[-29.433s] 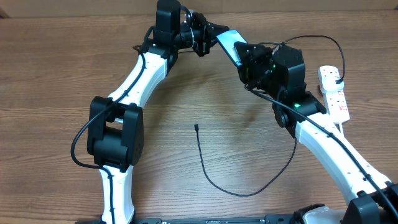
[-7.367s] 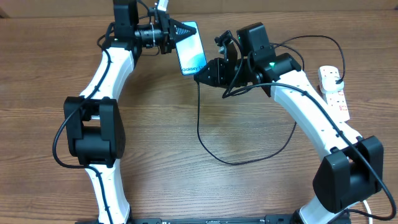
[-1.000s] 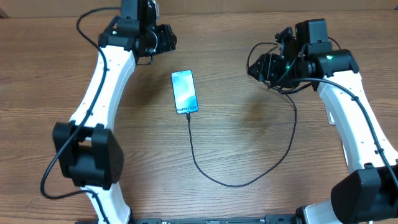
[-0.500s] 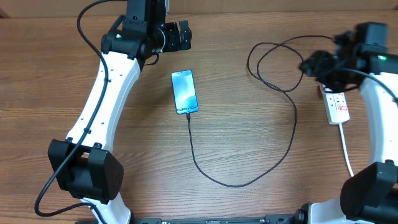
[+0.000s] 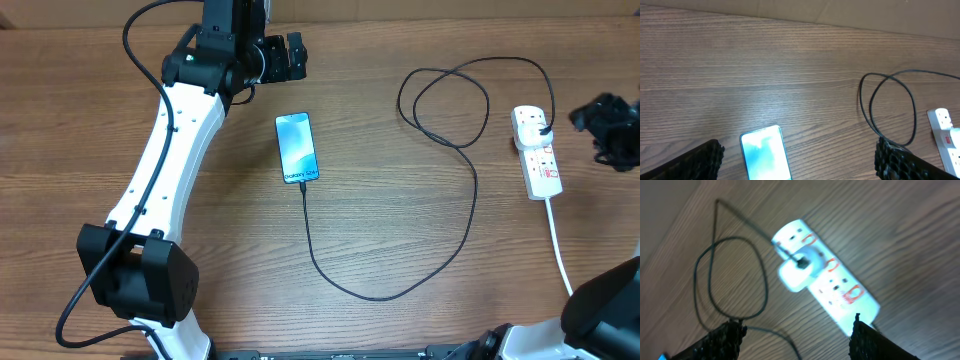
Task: Plug charger to phone and switch on socket
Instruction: 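Open the left gripper, lift it off the phone, move right arm toward power strip, then position the right gripper over the orange switch beside the charger plug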
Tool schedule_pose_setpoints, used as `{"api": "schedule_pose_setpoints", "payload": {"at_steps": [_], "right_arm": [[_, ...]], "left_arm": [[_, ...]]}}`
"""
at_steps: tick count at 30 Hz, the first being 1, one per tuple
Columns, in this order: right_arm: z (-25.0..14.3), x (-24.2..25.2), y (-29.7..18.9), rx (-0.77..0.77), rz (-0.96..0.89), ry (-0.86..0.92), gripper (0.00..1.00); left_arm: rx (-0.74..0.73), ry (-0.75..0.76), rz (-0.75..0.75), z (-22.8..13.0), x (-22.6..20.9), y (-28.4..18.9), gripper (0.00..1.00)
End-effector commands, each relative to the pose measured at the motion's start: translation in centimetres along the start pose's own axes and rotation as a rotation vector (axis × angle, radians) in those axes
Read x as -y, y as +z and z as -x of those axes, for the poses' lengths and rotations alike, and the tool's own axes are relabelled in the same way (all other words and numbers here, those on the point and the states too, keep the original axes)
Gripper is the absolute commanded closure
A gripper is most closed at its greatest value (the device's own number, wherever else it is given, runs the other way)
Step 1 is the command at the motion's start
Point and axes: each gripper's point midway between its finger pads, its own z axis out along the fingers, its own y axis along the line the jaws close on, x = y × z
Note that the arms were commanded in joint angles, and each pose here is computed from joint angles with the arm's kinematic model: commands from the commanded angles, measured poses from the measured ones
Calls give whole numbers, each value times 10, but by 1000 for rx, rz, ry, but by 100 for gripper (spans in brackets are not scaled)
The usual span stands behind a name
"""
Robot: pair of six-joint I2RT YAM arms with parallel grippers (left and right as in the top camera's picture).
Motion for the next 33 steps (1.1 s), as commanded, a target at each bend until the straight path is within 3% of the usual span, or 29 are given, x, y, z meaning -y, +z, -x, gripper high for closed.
{"api": "schedule_pose_setpoints", "payload": {"at_steps": [1, 2, 3, 9, 23, 33], "right_arm": [[3, 17, 20, -26, -29, 31, 44], [4, 20, 24, -26, -31, 31, 59], [6, 22, 29, -27, -32, 34, 65], [5, 30, 56, -60, -41, 44, 85], [-17, 53, 106, -182, -88, 103, 96], [-24, 58, 120, -214, -96, 145, 96]], "left_arm": [[30, 0, -1, 10, 3, -7, 0], [30, 0, -1, 10, 3, -7, 0], [30, 0, -1, 10, 3, -7, 0], [30, 0, -1, 10, 3, -7, 0], [30, 0, -1, 10, 3, -7, 0], [30, 0, -1, 10, 3, -7, 0]]}}
